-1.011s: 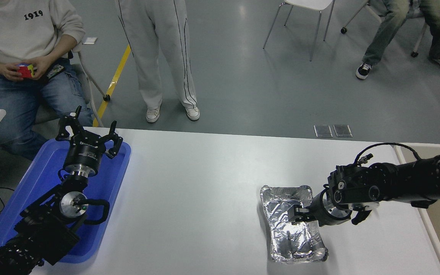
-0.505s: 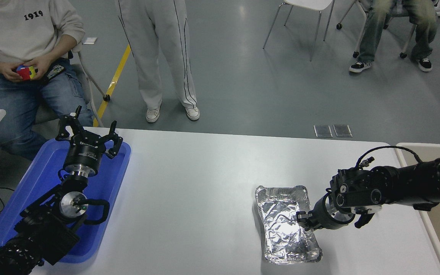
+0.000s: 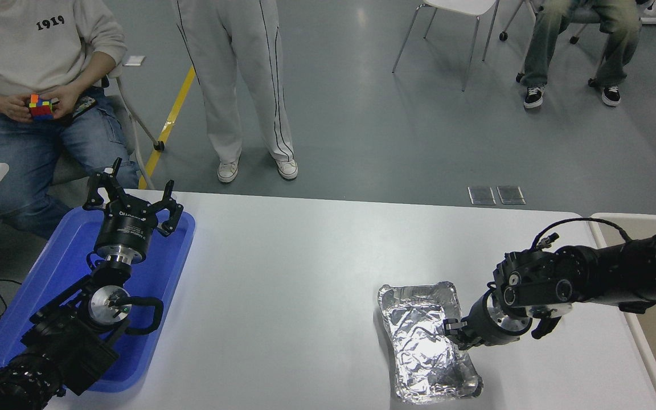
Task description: Pick up foil plate and place in dustbin
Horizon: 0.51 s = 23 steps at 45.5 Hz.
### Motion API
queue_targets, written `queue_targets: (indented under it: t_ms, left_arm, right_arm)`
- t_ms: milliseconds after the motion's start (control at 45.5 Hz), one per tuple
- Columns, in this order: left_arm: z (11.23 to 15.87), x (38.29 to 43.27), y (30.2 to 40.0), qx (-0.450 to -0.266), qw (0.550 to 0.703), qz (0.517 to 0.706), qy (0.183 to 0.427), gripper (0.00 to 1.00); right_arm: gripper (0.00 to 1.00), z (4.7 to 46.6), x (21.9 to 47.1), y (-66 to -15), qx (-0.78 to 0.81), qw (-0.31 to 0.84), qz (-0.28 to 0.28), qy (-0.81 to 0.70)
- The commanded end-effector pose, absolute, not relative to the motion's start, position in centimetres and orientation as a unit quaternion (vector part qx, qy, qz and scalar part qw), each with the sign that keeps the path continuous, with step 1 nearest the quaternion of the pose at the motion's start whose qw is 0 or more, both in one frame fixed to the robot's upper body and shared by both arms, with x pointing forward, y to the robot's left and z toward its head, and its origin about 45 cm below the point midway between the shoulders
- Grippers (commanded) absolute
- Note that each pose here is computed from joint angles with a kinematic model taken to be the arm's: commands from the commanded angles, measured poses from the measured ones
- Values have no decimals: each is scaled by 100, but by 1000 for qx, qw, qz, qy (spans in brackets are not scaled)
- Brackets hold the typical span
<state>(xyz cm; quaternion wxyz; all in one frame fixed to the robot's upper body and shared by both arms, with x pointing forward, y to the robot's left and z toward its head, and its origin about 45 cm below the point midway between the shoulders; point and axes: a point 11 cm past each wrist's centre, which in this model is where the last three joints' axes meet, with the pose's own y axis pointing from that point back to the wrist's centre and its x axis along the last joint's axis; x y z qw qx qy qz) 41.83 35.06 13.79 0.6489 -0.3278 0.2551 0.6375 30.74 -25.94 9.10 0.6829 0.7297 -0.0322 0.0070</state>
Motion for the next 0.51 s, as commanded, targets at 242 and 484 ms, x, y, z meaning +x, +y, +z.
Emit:
queue_targets:
  t_ms: [242, 484]
  left_arm:
    - [1379, 4183, 3506, -328, 649, 637, 255, 100]
    - [1379, 4183, 3506, -328, 649, 637, 255, 100]
  right_arm:
    - [0, 1552, 3164, -2829, 729, 683, -38, 9]
    - [0, 2016, 3225, -2853, 731, 681, -51, 20]
